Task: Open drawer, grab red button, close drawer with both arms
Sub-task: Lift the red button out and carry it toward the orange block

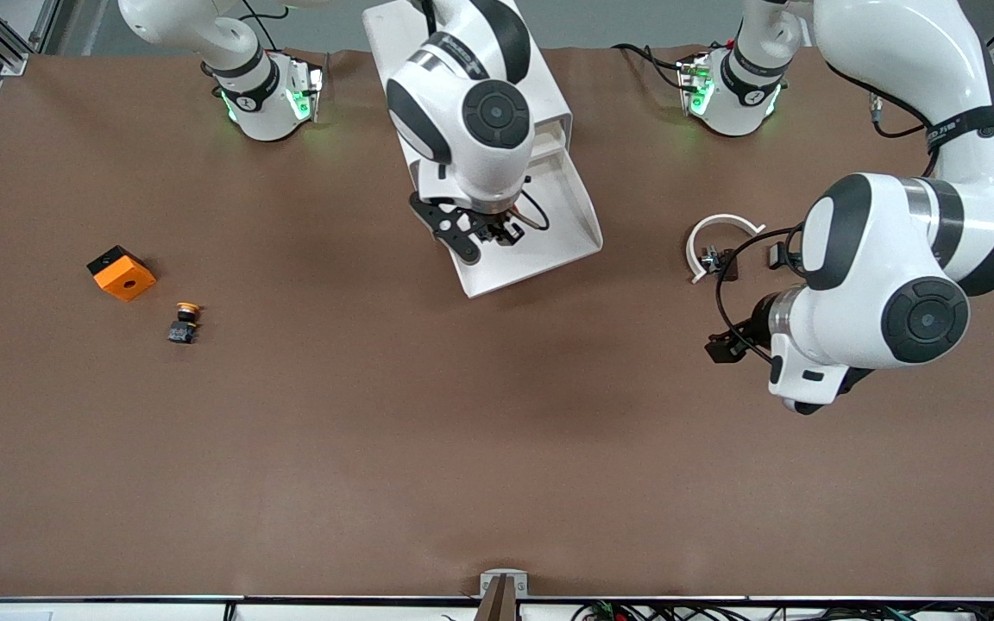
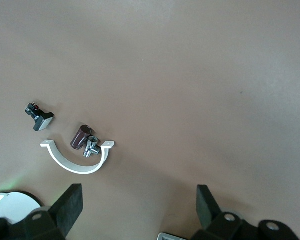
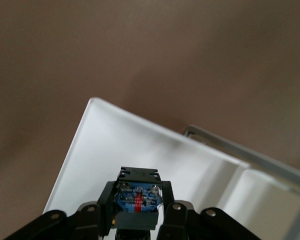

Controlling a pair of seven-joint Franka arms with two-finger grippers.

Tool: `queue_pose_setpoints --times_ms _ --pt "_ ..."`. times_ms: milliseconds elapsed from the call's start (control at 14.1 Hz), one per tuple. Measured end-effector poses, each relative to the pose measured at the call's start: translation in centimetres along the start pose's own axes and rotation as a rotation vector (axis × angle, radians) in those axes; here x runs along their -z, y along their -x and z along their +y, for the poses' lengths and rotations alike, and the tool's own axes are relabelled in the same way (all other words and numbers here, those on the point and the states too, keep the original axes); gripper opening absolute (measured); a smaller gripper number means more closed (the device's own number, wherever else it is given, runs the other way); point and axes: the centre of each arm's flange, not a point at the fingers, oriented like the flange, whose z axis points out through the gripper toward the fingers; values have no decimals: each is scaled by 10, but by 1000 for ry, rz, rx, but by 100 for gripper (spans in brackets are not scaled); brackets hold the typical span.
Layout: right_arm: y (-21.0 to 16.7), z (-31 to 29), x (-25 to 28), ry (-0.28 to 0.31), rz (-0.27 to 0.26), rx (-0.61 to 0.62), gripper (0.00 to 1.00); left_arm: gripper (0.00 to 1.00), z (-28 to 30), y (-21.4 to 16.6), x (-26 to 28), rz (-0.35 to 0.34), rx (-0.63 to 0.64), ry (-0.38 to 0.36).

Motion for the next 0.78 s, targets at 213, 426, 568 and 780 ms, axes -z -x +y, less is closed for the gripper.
queue_pose_setpoints --times_ms 213,426,568,780 --pt "-66 38 48 14 -33 134 41 100 1 0 -1 2 -8 1" --pt "-151 86 80 20 -80 288 41 100 8 0 -5 27 -104 18" --pt "-206 114 84 13 -112 382 41 100 22 8 -16 63 -169 12" --pt "-273 149 62 15 -164 501 41 100 58 36 -36 147 -256 8"
